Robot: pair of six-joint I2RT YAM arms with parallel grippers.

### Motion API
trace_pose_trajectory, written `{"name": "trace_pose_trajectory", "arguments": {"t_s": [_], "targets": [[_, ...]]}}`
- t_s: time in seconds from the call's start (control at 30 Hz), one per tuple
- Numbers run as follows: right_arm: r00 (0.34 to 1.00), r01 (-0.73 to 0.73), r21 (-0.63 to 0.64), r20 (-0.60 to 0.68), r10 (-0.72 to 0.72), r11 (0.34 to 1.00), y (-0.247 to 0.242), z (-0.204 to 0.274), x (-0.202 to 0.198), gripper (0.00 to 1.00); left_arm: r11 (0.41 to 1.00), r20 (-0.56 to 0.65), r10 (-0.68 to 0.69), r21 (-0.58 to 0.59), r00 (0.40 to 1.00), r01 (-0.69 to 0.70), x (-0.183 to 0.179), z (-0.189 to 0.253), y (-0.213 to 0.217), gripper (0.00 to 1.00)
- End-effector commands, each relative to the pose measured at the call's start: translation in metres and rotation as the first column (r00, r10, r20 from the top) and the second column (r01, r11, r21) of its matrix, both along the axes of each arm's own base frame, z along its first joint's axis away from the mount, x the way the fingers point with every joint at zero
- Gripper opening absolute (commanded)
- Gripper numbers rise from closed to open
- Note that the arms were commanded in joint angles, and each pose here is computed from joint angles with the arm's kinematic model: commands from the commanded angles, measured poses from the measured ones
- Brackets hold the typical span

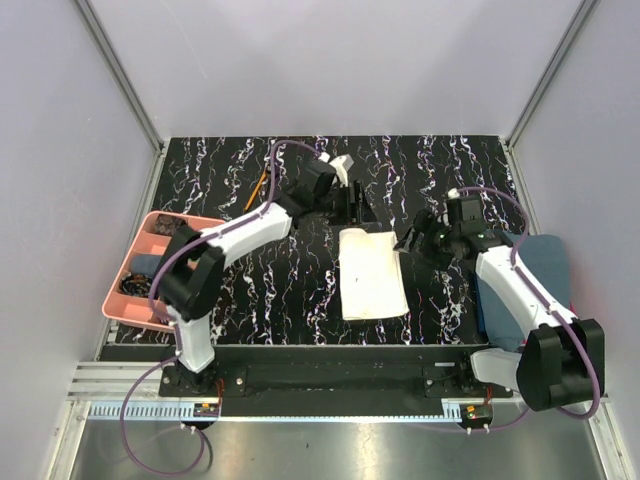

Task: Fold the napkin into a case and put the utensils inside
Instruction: Fold the lower triangle-folded napkin at the center of the board, then fold the 2/3-rectangle-folded napkin at the center of the board.

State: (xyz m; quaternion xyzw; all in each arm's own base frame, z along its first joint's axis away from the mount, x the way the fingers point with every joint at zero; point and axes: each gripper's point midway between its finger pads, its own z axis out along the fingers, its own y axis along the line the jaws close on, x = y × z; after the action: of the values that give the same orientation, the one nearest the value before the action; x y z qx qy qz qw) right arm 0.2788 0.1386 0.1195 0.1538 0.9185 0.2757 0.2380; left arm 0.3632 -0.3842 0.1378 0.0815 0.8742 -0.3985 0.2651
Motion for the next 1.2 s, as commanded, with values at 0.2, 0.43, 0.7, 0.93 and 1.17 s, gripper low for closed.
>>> {"name": "trace_pose_trajectory", "arguments": {"t_s": [0.2,0.43,0.7,0.93,1.17], "targets": [[0.906,0.407,-0.339,0.037,-0.421,0.848,-0.128,0.002,0.003,1.0,0.974,0.318,0.002,0.216,0.948,-0.074,-0.116,0.03,-0.049,0.63],[0.739,0.612,-0.496,0.08,-0.669,0.616,-0.191,0.001,-0.016,1.0,0.892,0.303,0.021,0.424,0.953,-0.154,-0.154,-0.028,-0.081,0.63],[0.76,0.59,-0.473,0.052,-0.648,0.654,-0.186,-0.006,-0.014,1.0,0.868,0.324,-0.003,0.47,0.946,-0.158,-0.166,-0.054,-0.117,0.62],[0.822,0.531,-0.414,0.039,-0.568,0.739,-0.169,-0.016,-0.007,1.0,0.848,0.309,0.005,0.503,0.951,-0.168,-0.172,-0.068,-0.12,0.58],[0.834,0.514,-0.396,0.025,-0.551,0.761,-0.164,-0.023,-0.001,1.0,0.803,0.325,-0.016,0.567,0.946,-0.181,-0.175,-0.088,-0.116,0.55]]}}
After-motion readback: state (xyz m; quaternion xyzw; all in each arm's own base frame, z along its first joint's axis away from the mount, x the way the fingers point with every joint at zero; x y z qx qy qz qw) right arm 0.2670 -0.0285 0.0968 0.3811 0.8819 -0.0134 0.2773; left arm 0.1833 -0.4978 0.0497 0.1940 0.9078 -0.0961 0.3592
